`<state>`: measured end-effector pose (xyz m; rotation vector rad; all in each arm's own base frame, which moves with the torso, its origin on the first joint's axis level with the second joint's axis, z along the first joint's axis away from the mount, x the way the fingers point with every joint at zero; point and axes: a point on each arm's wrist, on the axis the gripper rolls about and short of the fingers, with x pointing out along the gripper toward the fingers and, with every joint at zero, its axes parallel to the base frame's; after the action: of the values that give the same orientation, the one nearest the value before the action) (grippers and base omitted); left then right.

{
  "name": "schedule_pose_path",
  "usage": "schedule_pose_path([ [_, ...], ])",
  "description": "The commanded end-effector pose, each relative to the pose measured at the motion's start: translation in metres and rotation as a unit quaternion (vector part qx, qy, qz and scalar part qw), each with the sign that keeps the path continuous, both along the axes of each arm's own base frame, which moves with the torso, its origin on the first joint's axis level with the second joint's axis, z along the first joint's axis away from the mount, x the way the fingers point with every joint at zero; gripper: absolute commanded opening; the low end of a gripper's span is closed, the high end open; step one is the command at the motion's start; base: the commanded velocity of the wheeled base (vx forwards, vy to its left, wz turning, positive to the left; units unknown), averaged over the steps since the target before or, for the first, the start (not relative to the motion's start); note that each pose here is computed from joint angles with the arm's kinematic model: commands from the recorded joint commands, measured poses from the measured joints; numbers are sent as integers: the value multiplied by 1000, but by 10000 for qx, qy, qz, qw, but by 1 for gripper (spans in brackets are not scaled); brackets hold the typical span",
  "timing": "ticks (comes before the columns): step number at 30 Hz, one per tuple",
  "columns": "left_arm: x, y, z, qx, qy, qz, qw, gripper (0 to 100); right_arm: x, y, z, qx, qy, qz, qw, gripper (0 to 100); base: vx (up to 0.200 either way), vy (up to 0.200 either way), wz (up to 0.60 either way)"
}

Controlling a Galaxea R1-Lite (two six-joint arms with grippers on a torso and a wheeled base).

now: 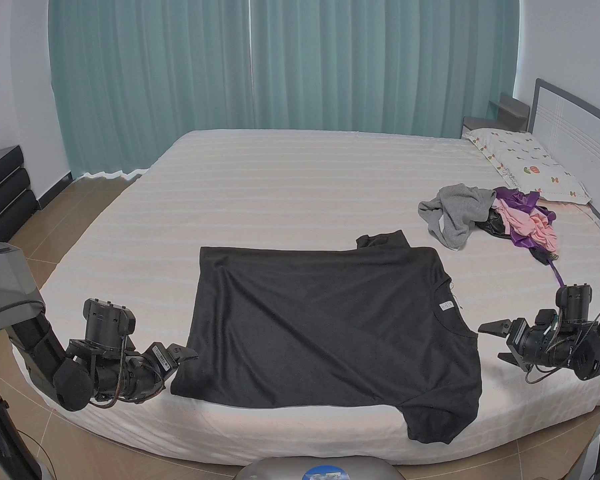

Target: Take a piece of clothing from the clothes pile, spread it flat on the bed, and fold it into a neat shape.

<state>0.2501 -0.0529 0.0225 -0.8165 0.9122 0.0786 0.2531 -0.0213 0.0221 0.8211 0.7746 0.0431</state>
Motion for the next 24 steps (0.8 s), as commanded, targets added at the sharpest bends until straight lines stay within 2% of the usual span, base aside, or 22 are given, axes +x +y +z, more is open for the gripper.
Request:
schedule_pose_path([
  [1,0,0,0,-54,24,46,10000,100,-1,1,-2,5,48,10,10000,100,0,-200,0],
  [10,-3,-7,-3,-71,90,-66,9999,100,-3,2,-3,4,84,46,10000,100,0,-200,0],
  [16,-7,-5,-4,44,134,-42,9999,100,-2,2,-3,-6,89,45,9999,100,0,0,0],
  [24,-10,4,-12,424,278,316,9982,100,-4,3,-4,4,127,58,9999,100,0,0,0],
])
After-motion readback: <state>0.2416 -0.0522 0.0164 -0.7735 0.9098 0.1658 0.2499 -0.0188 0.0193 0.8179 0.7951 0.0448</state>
